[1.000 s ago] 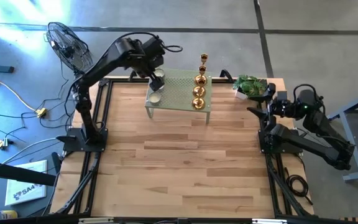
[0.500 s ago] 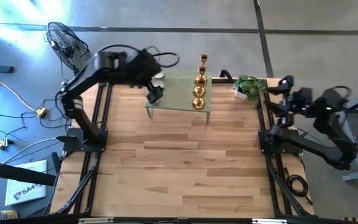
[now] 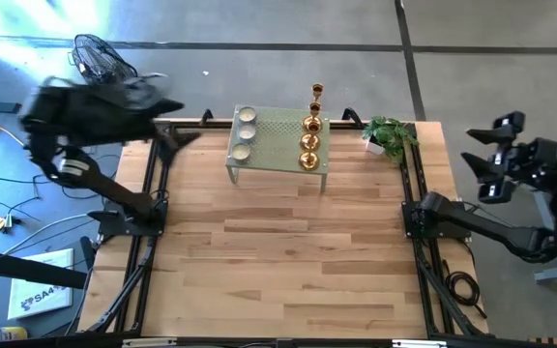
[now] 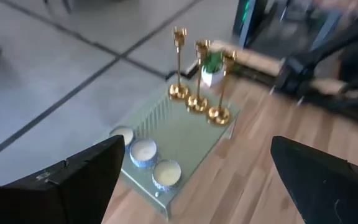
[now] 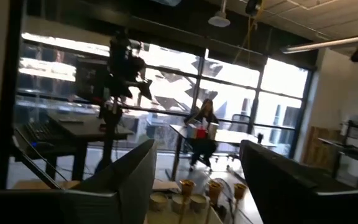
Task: Stock candles and holders on shelf
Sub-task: Return to Home Position
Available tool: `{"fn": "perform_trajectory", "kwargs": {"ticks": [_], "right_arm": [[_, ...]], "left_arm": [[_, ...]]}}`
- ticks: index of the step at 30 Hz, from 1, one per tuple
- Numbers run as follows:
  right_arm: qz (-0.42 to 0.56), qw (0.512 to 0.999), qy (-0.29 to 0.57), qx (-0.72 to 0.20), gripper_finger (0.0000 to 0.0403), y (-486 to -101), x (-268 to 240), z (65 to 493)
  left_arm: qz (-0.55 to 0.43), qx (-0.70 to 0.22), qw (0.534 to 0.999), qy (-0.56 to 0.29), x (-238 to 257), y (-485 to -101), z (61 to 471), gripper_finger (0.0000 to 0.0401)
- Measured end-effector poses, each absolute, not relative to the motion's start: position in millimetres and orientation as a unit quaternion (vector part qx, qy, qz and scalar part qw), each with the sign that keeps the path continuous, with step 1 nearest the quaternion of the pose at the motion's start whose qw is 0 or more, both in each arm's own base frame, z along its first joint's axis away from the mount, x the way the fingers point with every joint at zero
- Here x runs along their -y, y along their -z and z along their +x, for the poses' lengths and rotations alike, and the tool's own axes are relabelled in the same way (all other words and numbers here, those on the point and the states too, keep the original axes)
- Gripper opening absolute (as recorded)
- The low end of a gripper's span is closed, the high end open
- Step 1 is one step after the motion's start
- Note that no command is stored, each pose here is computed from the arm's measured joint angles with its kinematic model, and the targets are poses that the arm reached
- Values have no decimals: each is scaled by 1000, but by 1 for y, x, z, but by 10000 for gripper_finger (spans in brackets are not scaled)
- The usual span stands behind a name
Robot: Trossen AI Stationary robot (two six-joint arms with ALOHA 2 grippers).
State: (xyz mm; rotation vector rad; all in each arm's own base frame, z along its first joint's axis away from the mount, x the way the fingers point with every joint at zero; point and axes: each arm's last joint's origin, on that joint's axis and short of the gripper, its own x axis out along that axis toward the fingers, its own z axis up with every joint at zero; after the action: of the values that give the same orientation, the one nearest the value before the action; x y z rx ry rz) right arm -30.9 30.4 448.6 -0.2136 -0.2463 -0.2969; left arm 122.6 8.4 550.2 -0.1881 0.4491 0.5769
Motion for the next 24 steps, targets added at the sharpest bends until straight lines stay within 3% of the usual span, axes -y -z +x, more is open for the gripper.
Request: {"fn": "perform_trajectory", "kwargs": {"ticks": [10,24], "right_arm": [[-109,942,314,51,216,-456,-61,-95],[-9,918,396,25,123,-438,-92,-174]], "left_arm": [[-115,-126,949,-265,-9,-562,47,399],[-85,-119,957,-252,-13,-561,24,399]]}}
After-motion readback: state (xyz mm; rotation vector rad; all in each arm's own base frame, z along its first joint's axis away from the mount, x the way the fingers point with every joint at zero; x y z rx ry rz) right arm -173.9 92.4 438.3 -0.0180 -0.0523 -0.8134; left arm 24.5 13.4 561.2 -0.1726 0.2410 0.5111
